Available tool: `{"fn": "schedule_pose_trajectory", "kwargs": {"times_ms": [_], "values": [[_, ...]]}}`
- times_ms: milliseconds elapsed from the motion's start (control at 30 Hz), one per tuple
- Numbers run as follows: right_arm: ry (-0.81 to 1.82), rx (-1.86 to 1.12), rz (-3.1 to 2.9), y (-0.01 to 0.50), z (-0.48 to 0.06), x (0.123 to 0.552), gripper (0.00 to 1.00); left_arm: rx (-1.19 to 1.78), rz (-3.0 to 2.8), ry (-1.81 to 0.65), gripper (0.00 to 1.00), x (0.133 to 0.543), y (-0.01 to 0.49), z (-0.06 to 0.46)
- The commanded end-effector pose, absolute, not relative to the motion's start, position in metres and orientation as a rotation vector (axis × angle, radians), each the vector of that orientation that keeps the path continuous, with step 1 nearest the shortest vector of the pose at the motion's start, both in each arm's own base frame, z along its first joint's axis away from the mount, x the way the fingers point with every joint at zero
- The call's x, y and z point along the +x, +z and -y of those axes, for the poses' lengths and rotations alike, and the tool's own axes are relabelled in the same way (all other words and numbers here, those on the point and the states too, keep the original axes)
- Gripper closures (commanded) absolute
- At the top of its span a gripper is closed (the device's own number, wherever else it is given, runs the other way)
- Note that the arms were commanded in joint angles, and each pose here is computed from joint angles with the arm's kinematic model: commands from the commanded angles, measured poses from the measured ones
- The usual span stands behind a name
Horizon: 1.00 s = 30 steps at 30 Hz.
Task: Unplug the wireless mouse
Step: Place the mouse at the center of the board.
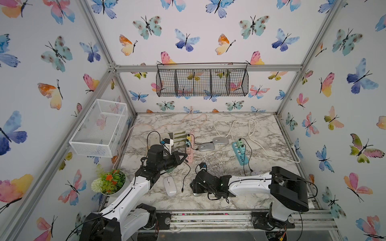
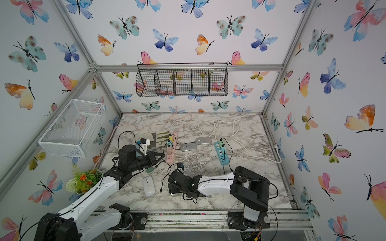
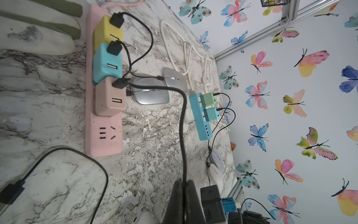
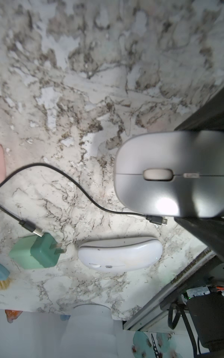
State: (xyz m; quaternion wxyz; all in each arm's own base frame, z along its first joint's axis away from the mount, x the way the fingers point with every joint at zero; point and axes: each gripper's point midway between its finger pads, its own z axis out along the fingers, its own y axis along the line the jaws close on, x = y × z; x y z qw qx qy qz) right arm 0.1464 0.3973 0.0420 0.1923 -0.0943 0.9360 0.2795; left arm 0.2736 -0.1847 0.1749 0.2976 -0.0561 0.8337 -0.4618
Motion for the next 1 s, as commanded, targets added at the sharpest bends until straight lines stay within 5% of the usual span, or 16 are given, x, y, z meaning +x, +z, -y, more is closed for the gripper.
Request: {"fn": "schedule_pose_trajectory", "kwargs": {"times_ms": [0,167,567,967], "values": [[0.783,-0.231,-2.632,0.044,-0.403,0.150,0.81,-0.097,-2.217,-1.242,1.00,0.267,0.177,0.185],[0.746,-0.249,-2.658,0.036,-0.403,0.149,0.62,-0.095,-2.223,-1.239,1.00,0.267,0.175,0.183],[0.711,-0.253,-2.689,0.022,-0.397,0.146,0.36,-0.116,-2.234,-1.224,1.00,0.265,0.166,0.178],[0.780,-0.276,-2.562,0.046,-0.397,0.155,0.27,-0.121,-2.261,-1.182,1.00,0.263,0.158,0.173]]}}
